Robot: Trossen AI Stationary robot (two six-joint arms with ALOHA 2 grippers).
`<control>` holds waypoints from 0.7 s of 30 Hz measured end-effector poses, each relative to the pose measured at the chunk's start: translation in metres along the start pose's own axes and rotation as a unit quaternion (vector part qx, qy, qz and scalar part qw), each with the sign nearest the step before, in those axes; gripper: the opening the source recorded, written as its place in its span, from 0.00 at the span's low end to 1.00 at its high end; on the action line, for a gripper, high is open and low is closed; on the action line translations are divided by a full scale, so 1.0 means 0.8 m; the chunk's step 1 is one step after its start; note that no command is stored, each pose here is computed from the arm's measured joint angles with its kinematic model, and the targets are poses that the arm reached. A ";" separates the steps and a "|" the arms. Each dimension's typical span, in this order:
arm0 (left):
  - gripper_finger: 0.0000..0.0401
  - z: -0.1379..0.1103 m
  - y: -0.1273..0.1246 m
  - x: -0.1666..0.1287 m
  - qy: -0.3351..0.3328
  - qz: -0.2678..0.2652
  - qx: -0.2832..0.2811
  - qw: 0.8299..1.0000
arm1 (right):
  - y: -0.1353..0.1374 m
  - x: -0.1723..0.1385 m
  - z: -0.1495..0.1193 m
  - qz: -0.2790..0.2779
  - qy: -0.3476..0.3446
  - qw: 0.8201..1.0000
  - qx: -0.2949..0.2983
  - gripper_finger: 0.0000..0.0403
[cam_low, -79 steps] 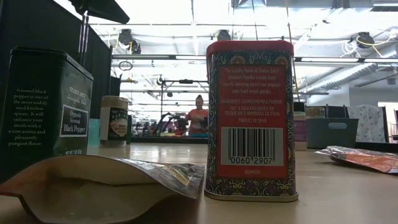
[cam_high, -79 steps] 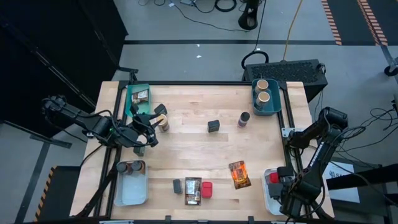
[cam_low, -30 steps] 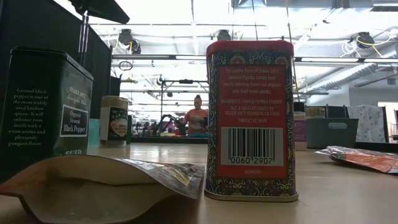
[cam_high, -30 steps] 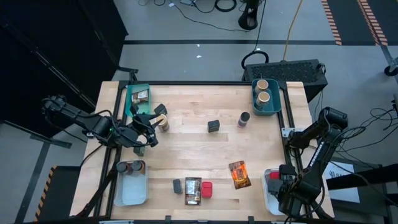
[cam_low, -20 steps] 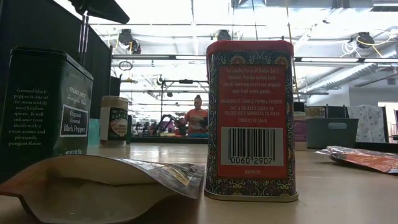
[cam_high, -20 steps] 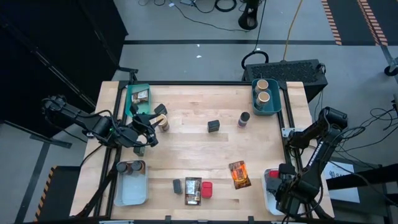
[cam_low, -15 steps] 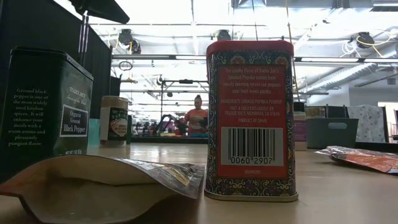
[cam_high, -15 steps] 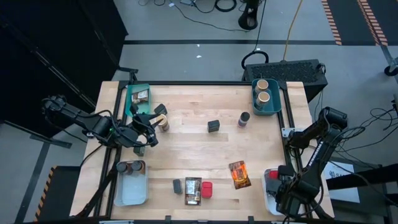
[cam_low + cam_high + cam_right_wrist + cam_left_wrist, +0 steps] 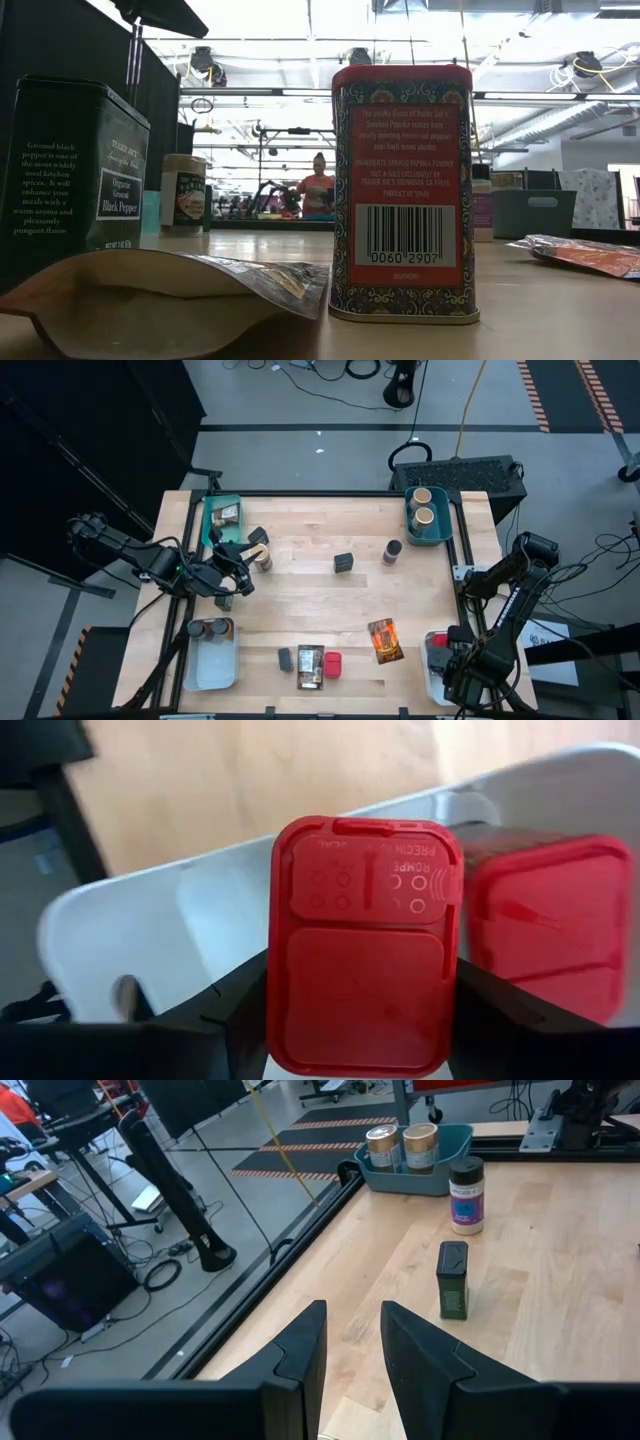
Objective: Sort spices by type
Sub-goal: Put the top red seasoning can into the white bin
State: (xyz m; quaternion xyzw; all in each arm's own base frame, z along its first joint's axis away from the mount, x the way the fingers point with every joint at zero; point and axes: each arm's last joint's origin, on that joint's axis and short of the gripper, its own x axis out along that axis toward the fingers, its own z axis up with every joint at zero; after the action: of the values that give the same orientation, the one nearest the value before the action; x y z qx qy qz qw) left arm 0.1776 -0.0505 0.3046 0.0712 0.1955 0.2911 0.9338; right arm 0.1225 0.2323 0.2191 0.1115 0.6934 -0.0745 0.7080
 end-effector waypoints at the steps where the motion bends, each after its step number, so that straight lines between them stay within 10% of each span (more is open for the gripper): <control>1: 0.25 0.000 0.000 0.000 0.000 0.000 0.000 1.000 | 0.000 0.000 0.000 -0.001 0.000 1.000 0.000 0.57; 10: 0.25 0.000 0.000 0.000 0.000 0.000 0.000 1.000 | 0.001 0.000 0.003 -0.002 -0.036 0.999 -0.005 0.69; 21: 0.25 0.000 0.000 0.000 -0.001 0.003 0.000 1.000 | -0.003 -0.005 -0.012 0.028 0.146 0.988 -0.038 0.68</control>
State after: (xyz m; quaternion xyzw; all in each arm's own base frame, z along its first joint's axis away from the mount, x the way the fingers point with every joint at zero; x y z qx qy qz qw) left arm 0.1776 -0.0502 0.3048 0.0719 0.1946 0.2941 0.9330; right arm 0.1129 0.2326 0.2228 0.1137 0.7880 -0.0110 0.6050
